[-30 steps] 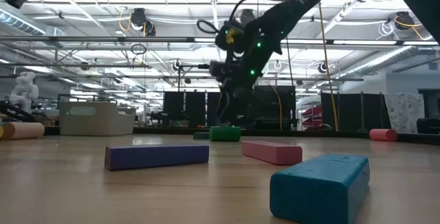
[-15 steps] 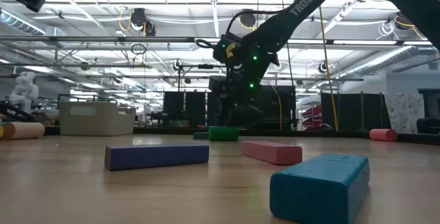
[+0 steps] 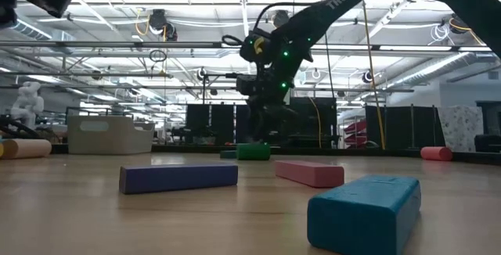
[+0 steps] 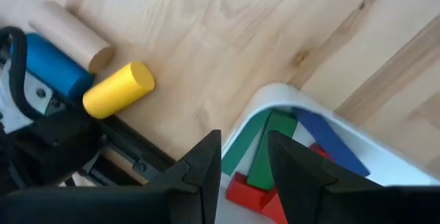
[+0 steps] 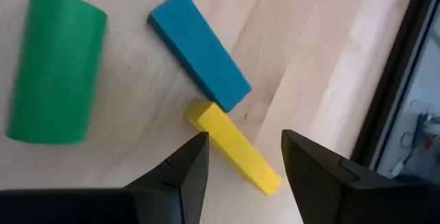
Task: Sort blocks by size
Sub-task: Put the yellow rectangular block into the white bin
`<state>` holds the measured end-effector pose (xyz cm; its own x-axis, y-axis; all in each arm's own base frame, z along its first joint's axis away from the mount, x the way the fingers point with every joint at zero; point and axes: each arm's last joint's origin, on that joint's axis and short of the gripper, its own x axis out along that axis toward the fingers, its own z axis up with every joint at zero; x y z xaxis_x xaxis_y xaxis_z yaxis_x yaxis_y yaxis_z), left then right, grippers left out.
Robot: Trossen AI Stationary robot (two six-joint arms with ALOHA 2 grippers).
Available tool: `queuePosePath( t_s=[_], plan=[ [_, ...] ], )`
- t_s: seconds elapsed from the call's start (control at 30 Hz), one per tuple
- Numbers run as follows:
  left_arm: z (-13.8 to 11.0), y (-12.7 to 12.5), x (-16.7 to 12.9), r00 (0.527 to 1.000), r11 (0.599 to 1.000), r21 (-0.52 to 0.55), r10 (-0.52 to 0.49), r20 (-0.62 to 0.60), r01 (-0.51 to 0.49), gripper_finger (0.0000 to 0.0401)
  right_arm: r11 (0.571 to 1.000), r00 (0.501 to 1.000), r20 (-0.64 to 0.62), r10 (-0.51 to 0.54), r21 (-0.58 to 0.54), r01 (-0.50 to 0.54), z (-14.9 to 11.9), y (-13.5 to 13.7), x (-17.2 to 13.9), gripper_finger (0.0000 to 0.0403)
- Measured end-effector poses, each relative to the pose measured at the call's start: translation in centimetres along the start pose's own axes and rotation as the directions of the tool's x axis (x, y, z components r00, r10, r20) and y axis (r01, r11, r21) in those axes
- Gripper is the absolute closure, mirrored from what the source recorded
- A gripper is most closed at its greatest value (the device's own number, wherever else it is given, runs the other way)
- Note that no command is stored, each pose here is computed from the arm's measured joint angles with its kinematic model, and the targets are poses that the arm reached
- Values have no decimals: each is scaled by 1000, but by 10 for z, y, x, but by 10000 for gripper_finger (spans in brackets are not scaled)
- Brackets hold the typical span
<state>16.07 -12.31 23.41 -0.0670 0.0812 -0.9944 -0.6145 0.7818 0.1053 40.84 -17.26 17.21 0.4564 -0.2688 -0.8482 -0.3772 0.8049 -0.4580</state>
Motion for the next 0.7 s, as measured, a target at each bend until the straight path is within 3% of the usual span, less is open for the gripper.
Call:
queuePosePath(
  t_s=[0.13,0.37,0.7],
  plan=[
    [5,0,0,1000,1000,-13,-7,12,7,279,998,1000,-19,4,-58,-5,-10,-6,2,236],
    [17,0,0,998,999,-3,-41,43,42,279,997,997,-69,40,-68,-45,-33,-11,17,236],
    [33,3,1,997,998,-32,-59,51,61,279,995,999,-20,34,-98,-35,-34,-16,18,236]
  ],
)
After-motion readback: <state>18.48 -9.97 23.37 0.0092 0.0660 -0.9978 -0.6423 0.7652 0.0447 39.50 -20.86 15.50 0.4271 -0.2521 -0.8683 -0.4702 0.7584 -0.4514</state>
